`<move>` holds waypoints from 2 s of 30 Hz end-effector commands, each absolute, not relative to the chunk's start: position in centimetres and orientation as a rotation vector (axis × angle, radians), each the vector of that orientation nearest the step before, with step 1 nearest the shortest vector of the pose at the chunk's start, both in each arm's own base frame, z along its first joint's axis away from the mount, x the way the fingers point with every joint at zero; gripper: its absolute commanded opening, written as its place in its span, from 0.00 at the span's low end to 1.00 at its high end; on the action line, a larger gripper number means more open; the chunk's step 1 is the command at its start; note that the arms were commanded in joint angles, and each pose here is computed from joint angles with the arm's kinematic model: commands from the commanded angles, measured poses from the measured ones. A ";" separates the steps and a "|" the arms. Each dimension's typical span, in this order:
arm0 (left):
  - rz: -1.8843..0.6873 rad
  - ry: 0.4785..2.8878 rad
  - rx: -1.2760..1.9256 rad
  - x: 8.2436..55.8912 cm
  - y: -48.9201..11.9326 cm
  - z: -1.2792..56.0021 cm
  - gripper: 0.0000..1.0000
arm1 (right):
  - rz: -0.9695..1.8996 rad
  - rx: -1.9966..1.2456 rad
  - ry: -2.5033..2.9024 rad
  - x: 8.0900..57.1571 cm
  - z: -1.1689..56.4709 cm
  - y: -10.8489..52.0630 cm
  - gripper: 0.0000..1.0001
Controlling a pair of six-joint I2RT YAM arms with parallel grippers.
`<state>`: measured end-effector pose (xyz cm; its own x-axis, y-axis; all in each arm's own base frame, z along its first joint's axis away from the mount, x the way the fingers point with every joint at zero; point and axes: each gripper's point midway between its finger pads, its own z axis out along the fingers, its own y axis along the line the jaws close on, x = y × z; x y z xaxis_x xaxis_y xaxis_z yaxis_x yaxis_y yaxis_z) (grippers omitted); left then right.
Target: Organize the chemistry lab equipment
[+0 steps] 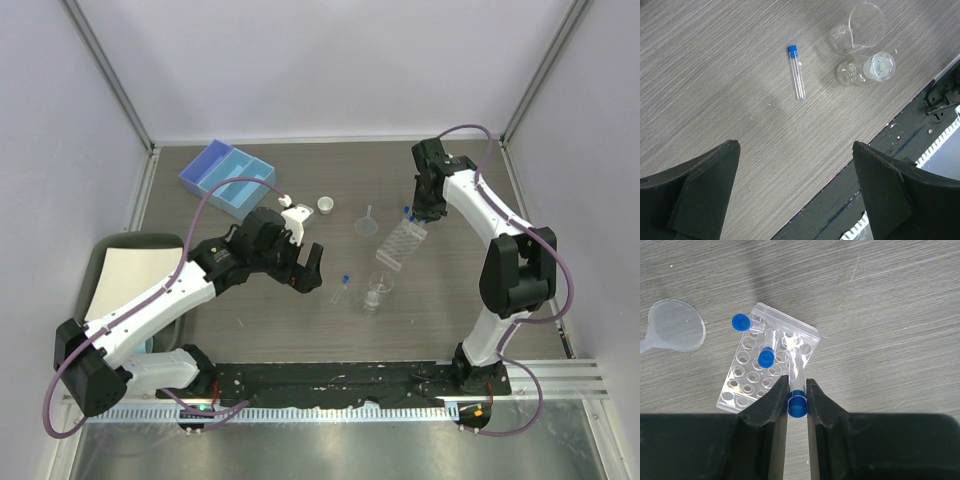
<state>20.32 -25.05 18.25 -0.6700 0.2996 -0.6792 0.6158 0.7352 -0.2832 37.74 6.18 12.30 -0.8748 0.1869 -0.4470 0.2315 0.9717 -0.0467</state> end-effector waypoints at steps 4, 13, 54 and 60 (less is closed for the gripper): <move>-0.682 2.294 0.679 20.7 -25.4 18.9 1.00 | -0.091 0.313 2.638 39.3 12.0 6.8 0.01; -0.681 2.298 0.684 20.7 -25.5 18.8 1.00 | -0.102 0.314 2.665 39.3 10.8 6.5 0.01; -0.626 2.411 0.702 20.4 -27.2 15.6 1.00 | -0.065 0.362 2.485 35.5 18.9 4.9 0.65; -0.527 2.498 0.614 21.8 -27.4 13.1 0.98 | -0.014 0.323 2.446 34.2 20.8 5.1 0.65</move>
